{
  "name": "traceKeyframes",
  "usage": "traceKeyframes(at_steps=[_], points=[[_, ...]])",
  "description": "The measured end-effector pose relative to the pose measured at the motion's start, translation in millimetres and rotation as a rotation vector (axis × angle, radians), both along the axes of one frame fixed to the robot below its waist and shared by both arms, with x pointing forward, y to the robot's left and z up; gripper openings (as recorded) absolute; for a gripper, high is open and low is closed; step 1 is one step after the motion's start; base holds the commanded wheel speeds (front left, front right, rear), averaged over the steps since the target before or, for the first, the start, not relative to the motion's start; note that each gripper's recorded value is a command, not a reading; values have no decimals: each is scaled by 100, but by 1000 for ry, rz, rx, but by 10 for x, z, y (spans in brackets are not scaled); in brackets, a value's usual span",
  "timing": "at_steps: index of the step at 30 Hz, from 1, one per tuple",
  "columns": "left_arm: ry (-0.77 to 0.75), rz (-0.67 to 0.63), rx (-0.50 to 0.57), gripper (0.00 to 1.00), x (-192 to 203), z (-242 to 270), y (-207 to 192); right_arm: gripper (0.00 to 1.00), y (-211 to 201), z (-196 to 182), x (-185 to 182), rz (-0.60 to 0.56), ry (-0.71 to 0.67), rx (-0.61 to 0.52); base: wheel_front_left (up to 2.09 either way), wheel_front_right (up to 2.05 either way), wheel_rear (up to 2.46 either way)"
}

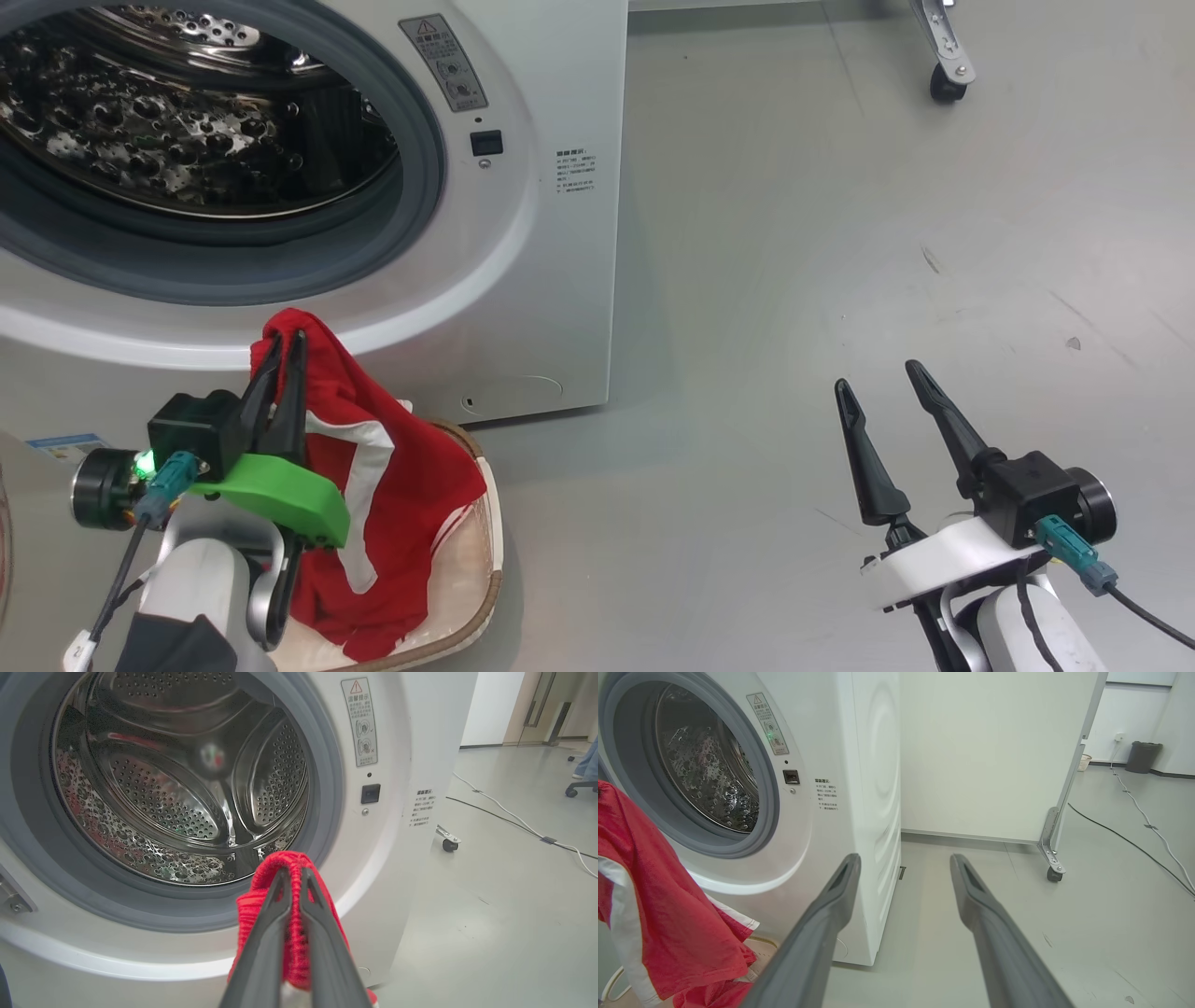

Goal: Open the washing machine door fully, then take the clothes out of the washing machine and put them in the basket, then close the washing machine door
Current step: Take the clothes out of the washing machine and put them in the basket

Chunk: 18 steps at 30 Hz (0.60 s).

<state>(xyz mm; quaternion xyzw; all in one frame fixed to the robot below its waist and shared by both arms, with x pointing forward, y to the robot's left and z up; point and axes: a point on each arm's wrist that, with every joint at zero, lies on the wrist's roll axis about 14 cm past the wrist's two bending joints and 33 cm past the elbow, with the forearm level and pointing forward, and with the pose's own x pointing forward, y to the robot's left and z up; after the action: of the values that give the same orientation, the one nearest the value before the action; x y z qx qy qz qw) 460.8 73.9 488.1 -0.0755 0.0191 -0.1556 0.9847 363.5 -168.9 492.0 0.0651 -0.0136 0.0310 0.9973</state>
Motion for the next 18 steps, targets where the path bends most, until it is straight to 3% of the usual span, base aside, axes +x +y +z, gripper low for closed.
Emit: traceKeyframes(at_steps=[18], points=[[391, -35, 101, 0, -124, -1184, -46, 100, -85, -224, 190, -20, 64, -11, 0, 0, 0]])
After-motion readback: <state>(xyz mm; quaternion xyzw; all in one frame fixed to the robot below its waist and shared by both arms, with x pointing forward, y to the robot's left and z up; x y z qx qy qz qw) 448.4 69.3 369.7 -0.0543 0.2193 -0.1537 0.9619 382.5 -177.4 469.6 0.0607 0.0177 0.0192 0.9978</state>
